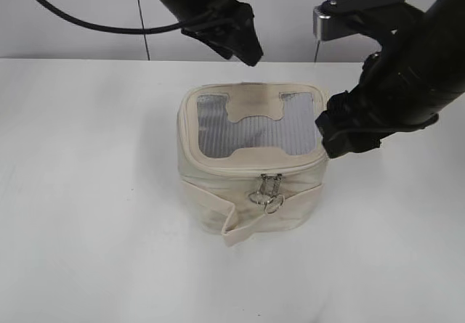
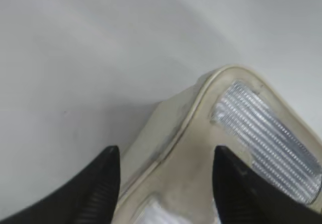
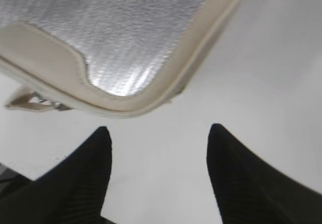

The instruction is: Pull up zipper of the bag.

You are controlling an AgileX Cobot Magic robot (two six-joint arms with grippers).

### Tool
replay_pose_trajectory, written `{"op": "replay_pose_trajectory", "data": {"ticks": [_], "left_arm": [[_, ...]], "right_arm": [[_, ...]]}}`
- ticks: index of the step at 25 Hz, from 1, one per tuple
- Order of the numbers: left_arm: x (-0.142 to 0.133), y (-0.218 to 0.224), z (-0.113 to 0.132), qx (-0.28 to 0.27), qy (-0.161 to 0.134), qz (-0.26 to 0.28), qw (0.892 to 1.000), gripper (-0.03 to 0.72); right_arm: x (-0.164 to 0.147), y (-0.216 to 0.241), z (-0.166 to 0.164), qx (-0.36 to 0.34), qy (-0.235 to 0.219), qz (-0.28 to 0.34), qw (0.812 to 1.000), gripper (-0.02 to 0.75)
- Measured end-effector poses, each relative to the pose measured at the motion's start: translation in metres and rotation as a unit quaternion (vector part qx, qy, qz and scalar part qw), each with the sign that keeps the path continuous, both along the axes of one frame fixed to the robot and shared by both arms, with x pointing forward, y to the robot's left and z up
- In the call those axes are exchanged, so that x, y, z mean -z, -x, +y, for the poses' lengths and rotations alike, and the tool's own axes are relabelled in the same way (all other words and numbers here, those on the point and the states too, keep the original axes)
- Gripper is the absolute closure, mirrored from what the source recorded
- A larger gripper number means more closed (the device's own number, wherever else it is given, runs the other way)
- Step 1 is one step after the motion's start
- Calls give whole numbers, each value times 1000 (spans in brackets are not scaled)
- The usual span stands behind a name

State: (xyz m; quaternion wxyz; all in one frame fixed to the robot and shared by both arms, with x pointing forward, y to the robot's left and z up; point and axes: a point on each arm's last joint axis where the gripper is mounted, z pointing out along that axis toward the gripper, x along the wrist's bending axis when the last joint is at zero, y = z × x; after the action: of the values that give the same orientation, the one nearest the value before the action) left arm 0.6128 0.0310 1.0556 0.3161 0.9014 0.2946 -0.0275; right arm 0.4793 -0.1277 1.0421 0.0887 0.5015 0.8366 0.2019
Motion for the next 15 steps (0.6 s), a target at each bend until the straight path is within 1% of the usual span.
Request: {"op": "replay_pose_trajectory", "data": {"ticks": [2, 3, 4, 5, 8, 9, 11, 12, 13, 15], "left_arm": [[-12, 3, 10, -29, -35, -7, 999, 239], [-18, 6, 16, -46, -48, -7, 998, 237], [-24, 8, 22, -59, -68, -10, 996, 237], [-28, 10, 27, -75, -89, -8, 993, 237], [-44, 16, 43, -124, -130, -19, 984, 237], [-51, 17, 48, -143, -137, -26, 980, 237], [-65, 22, 57, -178, -141, -44, 973, 237], [-73, 24, 61, -192, -142, -53, 970, 237], [-81, 28, 64, -201, -135, -59, 968, 237], [-99, 36, 73, -222, -133, -85, 962, 237]], "right_arm": [[1, -3, -7, 19, 20, -5, 1000, 265], [1, -5, -11, 28, 26, -5, 999, 265], [1, -7, -15, 38, 27, -5, 999, 265], [1, -11, -20, 50, 28, -4, 998, 265], [1, -20, -39, 86, 32, -2, 996, 265], [1, -24, -45, 98, 32, -1, 995, 265], [1, -28, -56, 121, 30, 3, 992, 265], [1, -31, -62, 133, 25, 6, 991, 265], [1, -32, -66, 144, 22, 8, 989, 265], [1, -34, -71, 154, 21, 10, 988, 265]]}}
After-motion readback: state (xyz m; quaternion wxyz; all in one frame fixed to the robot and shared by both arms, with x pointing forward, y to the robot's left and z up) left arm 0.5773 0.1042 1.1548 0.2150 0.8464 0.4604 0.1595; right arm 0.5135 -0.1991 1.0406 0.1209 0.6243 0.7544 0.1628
